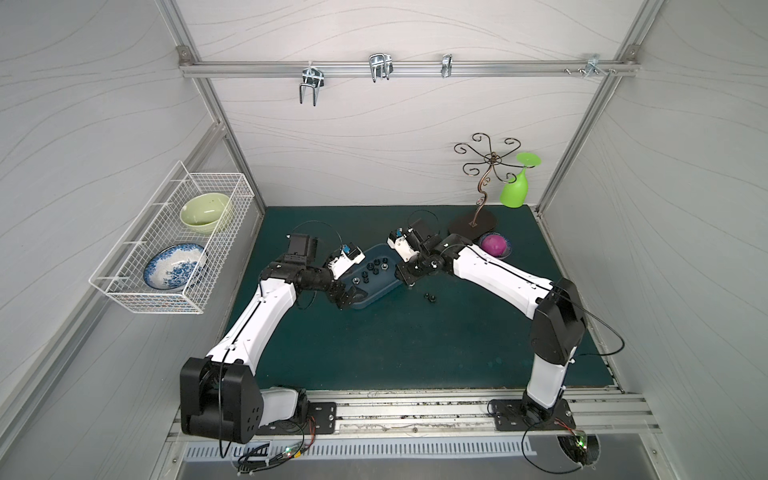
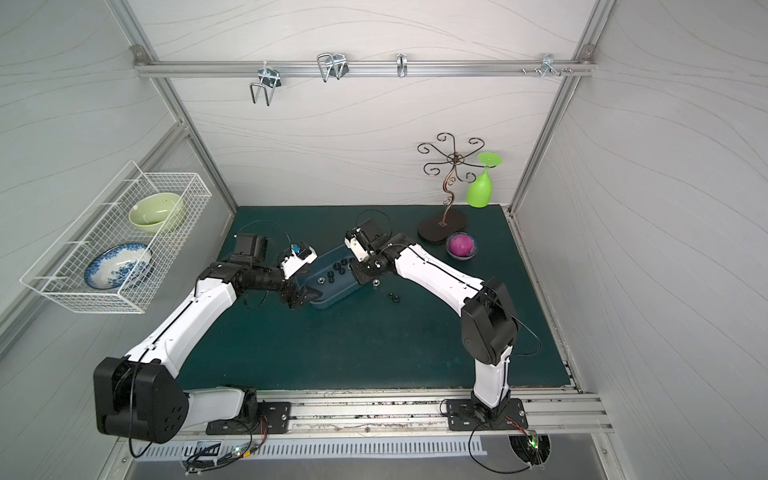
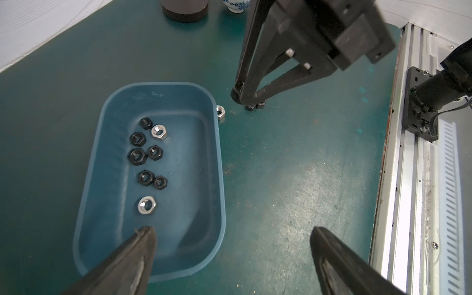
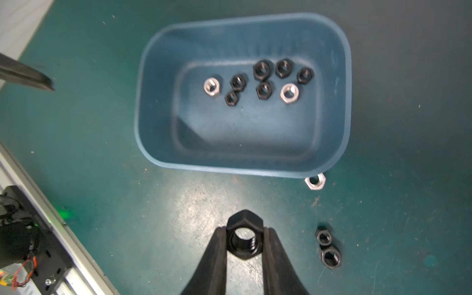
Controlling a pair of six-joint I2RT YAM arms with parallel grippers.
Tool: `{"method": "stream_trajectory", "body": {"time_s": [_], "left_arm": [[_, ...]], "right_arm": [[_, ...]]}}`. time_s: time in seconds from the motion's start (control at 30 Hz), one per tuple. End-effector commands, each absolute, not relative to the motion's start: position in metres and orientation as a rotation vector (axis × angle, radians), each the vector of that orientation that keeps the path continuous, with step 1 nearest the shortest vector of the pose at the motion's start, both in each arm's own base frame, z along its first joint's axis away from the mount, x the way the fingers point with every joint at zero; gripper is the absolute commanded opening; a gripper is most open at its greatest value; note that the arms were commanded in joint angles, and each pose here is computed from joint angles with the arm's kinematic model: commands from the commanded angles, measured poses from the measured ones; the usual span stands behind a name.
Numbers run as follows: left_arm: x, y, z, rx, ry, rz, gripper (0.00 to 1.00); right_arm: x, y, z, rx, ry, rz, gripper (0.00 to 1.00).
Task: Put the nuts on the desktop into the storage box
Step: Place the nut in the storage box.
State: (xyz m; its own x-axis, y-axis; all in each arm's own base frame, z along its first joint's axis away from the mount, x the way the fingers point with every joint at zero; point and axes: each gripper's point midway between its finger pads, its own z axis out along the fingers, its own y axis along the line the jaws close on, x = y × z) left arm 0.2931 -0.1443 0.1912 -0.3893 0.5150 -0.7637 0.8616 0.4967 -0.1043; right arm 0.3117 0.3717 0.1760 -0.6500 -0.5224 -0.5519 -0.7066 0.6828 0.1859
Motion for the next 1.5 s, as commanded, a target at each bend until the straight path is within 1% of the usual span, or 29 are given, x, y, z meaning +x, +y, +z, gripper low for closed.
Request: {"method": "stream_trajectory", "body": {"time_s": [0.0, 0.3, 0.57, 0.87, 1.27, 1.47], "left_arm": [[0.293, -0.139, 0.214, 1.126, 2.012, -0.641, 0.99], [0.305, -0.103, 0.223, 0.994, 2.058, -0.57, 0.99], [0.32, -0.08, 0.213, 0.866, 2.132, -0.543, 0.99], [0.329, -0.076, 0.196, 0.816, 2.169, -0.552, 0.99], [0.343, -0.07, 0.171, 0.835, 2.193, -0.504, 0.99], [0.344, -0.07, 0.164, 0.846, 2.205, -0.523, 0.99]], "right_arm": [[0.309, 0.387, 0.178, -0.998, 2.43, 0.572, 0.21], [0.317, 0.429, 0.183, -1.044, 2.384, 0.662, 0.2], [0.332, 0.465, 0.161, -1.062, 2.369, 0.681, 0.2], [0.351, 0.483, 0.126, -1.059, 2.385, 0.645, 0.2], [0.37, 0.497, 0.101, -1.059, 2.354, 0.618, 0.2], [0.382, 0.507, 0.088, -1.064, 2.321, 0.612, 0.19]]}}
